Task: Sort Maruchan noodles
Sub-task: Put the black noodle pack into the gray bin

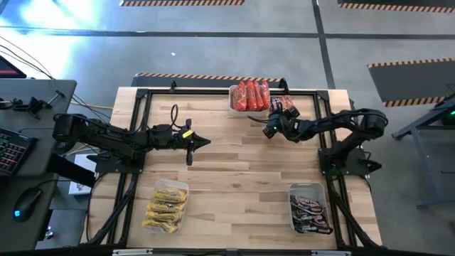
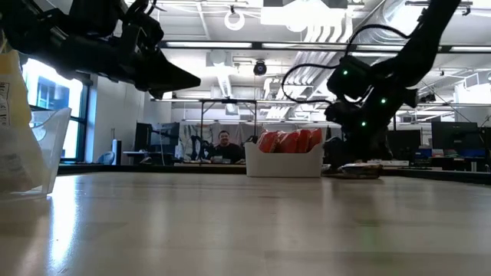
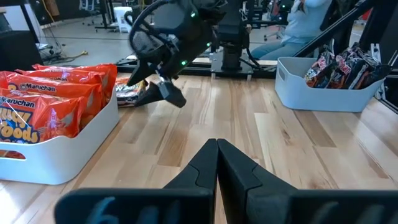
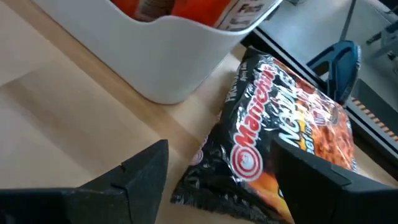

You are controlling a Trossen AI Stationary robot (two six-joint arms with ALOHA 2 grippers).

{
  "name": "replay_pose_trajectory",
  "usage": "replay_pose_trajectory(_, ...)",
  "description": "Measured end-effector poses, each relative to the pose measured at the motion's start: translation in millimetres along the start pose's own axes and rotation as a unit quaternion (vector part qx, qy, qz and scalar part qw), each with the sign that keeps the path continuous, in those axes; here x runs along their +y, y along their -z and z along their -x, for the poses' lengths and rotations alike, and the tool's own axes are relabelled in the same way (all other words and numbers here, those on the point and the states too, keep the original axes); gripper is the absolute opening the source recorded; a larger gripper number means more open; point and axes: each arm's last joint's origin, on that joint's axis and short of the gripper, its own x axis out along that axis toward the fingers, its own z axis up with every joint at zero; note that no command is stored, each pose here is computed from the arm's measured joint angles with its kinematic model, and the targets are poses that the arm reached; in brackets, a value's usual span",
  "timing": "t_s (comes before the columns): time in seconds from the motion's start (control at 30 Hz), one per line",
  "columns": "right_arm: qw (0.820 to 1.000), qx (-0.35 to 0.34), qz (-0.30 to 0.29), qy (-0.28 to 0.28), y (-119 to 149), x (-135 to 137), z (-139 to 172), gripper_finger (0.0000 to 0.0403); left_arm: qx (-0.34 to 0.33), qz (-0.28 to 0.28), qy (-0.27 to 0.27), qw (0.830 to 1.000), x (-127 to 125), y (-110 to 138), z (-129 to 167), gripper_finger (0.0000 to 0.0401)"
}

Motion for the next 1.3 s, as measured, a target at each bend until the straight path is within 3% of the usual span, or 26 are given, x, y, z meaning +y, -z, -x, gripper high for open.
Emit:
replay_pose_trajectory(0.2, 0.999, 0.038, 0.009, 0.008, -1.9, 3.9, -15.0, 0.0261, 0.001, 0.0, 0.0, 1.0, 0.0, 0.1, 0.0, 0.0)
replay_pose_trajectory(0.37, 0.998, 0.067, 0.001, 0.014, -2.8, 3.8, -19.4, 0.0232, 0.002, 0.0, 0.0, 1.0, 0.0, 0.4, 0.0, 0.0)
replay_pose_trajectory(0.83, 0.992, 0.119, 0.037, 0.027, -10.2, 1.1, -14.5, 0.0047, 0.003, 0.0, 0.0, 1.0, 0.0, 0.7, 0.0, 0.0)
replay_pose_trajectory(0.97, 0.986, 0.151, 0.064, 0.011, -14.2, -0.8, -3.4, 0.0006, 0.003, 0.0, 0.0, 1.0, 0.0, 0.7, 0.0, 0.0)
replay_pose_trajectory(1.3, 0.978, 0.179, 0.035, -0.104, -12.2, -10.2, 42.2, 0.0001, 0.008, 0.0, 0.0, 1.0, 0.0, 1.4, 0.0, 0.0)
